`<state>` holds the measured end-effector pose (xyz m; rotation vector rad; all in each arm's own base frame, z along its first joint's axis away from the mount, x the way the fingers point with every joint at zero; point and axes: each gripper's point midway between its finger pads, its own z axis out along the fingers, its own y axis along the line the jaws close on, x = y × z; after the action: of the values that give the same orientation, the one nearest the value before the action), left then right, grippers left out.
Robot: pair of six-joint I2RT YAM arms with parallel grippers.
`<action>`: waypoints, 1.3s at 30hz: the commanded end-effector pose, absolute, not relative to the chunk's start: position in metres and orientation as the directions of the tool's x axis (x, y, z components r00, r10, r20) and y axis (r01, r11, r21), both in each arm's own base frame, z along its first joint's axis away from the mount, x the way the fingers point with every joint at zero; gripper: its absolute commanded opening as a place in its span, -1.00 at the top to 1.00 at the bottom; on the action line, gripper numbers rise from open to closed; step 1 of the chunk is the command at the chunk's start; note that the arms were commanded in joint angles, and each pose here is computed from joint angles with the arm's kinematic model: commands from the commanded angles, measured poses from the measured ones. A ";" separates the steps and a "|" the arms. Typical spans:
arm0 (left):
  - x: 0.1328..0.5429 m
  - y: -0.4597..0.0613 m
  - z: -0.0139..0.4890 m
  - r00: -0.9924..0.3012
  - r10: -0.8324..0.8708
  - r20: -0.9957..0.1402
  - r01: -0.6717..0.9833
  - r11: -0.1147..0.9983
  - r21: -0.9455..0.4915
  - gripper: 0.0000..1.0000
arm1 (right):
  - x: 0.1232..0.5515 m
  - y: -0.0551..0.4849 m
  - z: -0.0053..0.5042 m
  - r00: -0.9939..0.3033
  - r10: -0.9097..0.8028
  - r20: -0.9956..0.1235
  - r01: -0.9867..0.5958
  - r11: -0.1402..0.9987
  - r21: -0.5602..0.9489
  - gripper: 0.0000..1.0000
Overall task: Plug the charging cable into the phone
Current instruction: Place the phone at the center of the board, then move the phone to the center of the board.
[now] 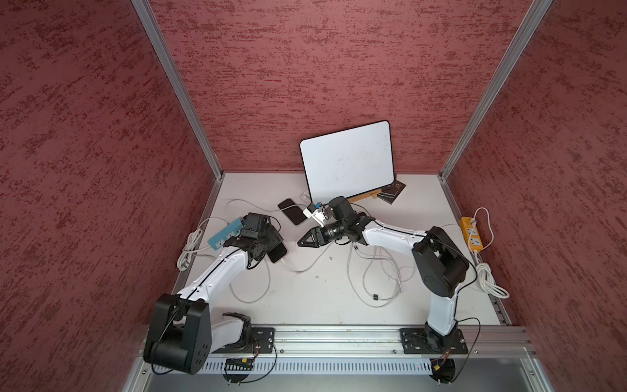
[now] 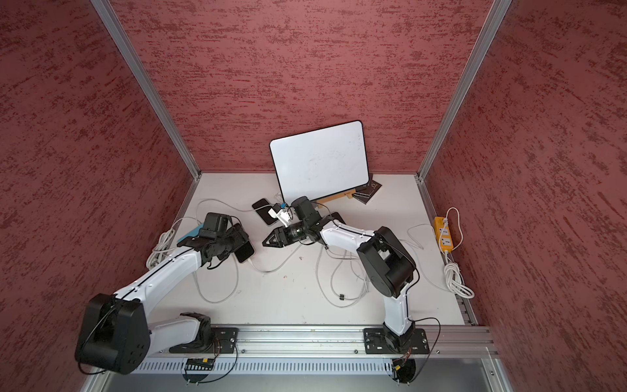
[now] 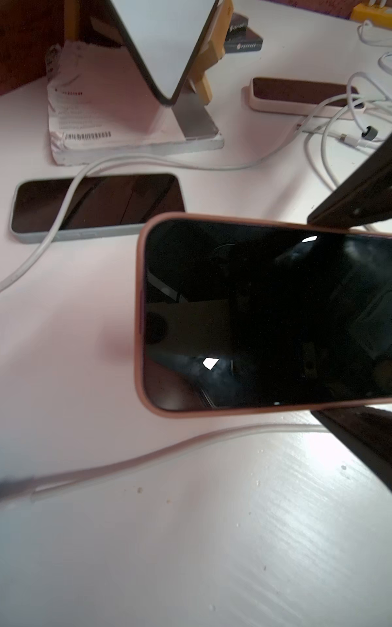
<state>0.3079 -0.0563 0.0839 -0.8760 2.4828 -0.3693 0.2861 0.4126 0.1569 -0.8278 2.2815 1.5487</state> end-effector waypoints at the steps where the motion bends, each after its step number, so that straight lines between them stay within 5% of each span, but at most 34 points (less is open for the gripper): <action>1: 0.309 -0.047 0.079 -0.670 -0.665 -0.329 -0.573 0.745 -0.341 0.73 | 0.294 0.393 0.151 -0.797 -0.294 -0.529 -0.604 0.345 0.718 -0.04; 5: 0.308 -0.044 0.068 -0.686 -0.658 -0.311 -0.589 0.753 -0.293 0.42 | 0.294 0.384 0.146 -0.804 -0.285 -0.522 -0.594 0.361 0.719 -0.04; 9: 0.304 -0.037 0.068 -0.686 -0.652 -0.322 -0.608 0.757 -0.238 -0.93 | 0.296 0.381 0.148 -0.804 -0.275 -0.528 -0.595 0.365 0.716 -0.08; 10: 0.303 -0.033 0.071 -0.682 -0.651 -0.332 -0.616 0.757 -0.219 -0.99 | 0.296 0.380 0.149 -0.803 -0.272 -0.531 -0.596 0.368 0.713 -0.14; 17: 0.302 -0.011 0.094 -0.656 -0.646 -0.391 -0.658 0.743 -0.125 -1.00 | 0.304 0.367 0.151 -0.790 -0.247 -0.561 -0.607 0.436 0.664 -0.29; 23: 0.347 -0.043 0.119 -0.656 -0.640 -0.401 -0.627 0.757 -0.182 -1.00 | 0.314 0.347 0.159 -0.782 -0.205 -0.588 -0.590 0.549 0.593 -0.30; 39: 0.451 -0.117 0.073 -0.751 -0.598 -0.280 -0.574 0.801 -0.170 -1.00 | 0.296 0.323 0.158 -0.764 -0.224 -0.605 -0.601 0.589 0.541 -0.35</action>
<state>0.4447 -0.1078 0.0710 -0.9060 2.6523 -0.0956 0.2946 0.3291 0.1552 -0.6550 2.3533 1.0825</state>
